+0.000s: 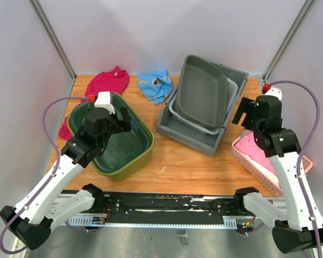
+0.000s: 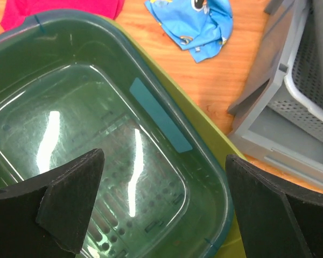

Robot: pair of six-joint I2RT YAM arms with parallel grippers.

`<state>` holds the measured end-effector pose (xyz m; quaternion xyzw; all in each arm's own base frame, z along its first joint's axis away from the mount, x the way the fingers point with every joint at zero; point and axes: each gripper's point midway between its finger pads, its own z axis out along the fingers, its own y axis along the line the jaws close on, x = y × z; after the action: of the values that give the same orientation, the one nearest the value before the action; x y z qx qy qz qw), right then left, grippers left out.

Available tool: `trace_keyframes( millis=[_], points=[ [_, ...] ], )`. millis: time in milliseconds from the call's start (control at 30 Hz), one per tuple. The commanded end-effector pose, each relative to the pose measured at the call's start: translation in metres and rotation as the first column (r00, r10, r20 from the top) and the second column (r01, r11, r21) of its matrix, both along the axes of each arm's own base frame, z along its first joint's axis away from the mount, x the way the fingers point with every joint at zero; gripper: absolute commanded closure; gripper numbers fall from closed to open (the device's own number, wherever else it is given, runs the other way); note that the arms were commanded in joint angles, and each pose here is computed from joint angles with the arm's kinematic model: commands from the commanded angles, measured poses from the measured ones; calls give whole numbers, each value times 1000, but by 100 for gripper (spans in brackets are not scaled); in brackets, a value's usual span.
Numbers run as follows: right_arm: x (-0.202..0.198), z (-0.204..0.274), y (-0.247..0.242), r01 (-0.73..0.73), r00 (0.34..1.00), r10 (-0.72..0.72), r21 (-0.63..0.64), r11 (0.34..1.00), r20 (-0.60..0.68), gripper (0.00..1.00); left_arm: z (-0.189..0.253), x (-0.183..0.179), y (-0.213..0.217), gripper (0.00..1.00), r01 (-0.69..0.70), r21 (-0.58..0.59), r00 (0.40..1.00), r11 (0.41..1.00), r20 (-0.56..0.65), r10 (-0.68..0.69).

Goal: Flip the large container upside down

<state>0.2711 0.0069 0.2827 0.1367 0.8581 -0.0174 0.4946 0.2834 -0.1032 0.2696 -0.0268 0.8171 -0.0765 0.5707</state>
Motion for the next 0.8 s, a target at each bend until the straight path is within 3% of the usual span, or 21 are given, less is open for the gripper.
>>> trace_keyframes(
  millis=[0, 267, 567, 700, 767],
  points=[
    [2, 0, 2, 22, 999, -23, 23, 999, 34, 15, 3, 2, 1, 1, -43, -24, 999, 999, -26, 42],
    [-9, 1, 5, -26, 996, 24, 22, 999, 87, 14, -28, 14, 15, 1, -196, 103, 957, 975, -196, 213],
    [-21, 7, 11, -86, 975, 76, 43, 995, 207, 14, -18, 35, 88, 1, -411, 59, 874, 910, -256, 412],
    [-24, 6, 10, -88, 974, 78, 37, 995, 214, 13, -11, 40, 122, 1, -503, -16, 835, 864, -269, 481],
    [-24, 4, 12, -103, 973, 94, 34, 994, 209, 13, -10, 43, 137, 1, -499, 15, 835, 867, -258, 485]
  ],
)
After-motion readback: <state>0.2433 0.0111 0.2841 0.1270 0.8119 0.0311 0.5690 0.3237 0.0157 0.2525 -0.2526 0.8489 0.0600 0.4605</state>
